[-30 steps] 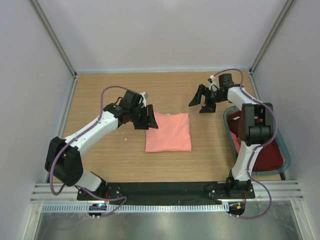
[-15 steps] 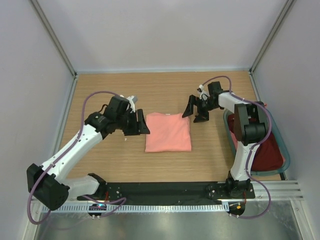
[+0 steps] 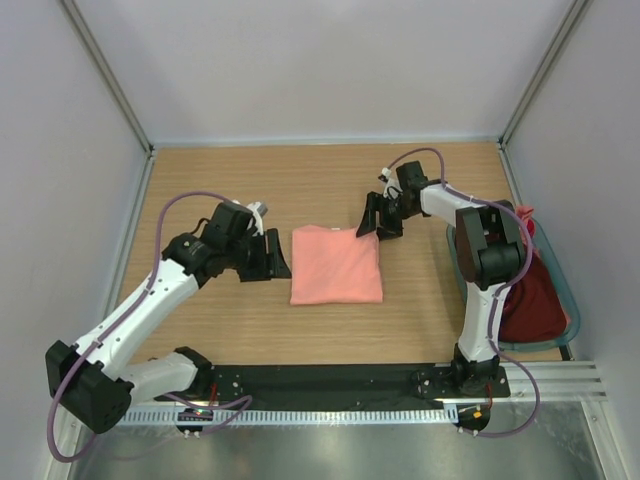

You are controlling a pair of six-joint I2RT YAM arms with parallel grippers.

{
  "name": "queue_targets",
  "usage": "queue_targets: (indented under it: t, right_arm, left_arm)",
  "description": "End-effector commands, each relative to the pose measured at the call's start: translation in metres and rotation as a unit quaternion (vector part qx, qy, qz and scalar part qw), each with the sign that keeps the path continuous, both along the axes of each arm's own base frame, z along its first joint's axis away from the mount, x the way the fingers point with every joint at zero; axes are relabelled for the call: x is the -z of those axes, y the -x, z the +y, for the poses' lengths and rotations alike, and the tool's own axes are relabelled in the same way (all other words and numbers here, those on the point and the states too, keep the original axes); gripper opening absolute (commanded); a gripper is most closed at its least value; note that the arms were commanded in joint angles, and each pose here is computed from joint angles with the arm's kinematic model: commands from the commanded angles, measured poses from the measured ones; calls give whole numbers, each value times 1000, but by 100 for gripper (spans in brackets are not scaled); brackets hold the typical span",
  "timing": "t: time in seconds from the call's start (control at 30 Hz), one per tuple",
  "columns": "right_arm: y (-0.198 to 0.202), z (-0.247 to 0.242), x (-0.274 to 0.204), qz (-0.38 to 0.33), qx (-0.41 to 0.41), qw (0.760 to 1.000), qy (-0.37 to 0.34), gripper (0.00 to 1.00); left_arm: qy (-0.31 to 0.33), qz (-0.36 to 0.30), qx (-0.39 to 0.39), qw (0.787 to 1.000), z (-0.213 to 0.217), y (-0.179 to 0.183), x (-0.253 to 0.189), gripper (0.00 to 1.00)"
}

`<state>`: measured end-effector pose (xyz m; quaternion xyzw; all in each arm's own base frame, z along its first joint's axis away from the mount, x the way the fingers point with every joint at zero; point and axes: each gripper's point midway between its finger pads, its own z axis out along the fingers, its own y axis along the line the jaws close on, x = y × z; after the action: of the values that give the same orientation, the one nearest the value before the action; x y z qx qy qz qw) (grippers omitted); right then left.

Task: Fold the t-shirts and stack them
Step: Neatly place the folded tshirt to the corner

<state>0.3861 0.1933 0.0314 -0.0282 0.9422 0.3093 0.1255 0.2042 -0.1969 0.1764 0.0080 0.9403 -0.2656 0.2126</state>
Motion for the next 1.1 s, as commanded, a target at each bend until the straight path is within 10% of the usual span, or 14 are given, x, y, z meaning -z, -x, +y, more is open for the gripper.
queue_targets:
  t: [0.0, 0.5, 1.07]
  right_arm:
    - [1, -10, 40, 12, 3, 998, 68, 66]
    - [-20, -19, 33, -31, 2, 990, 140, 1]
    - [-141, -148, -50, -138, 32, 928, 344, 1]
  left_arm:
    - [-3, -12, -1, 1000, 6, 2, -5, 57]
    - [-9, -2, 8, 1000, 12, 8, 0, 59]
    - [-27, 46, 11, 999, 21, 30, 19, 58]
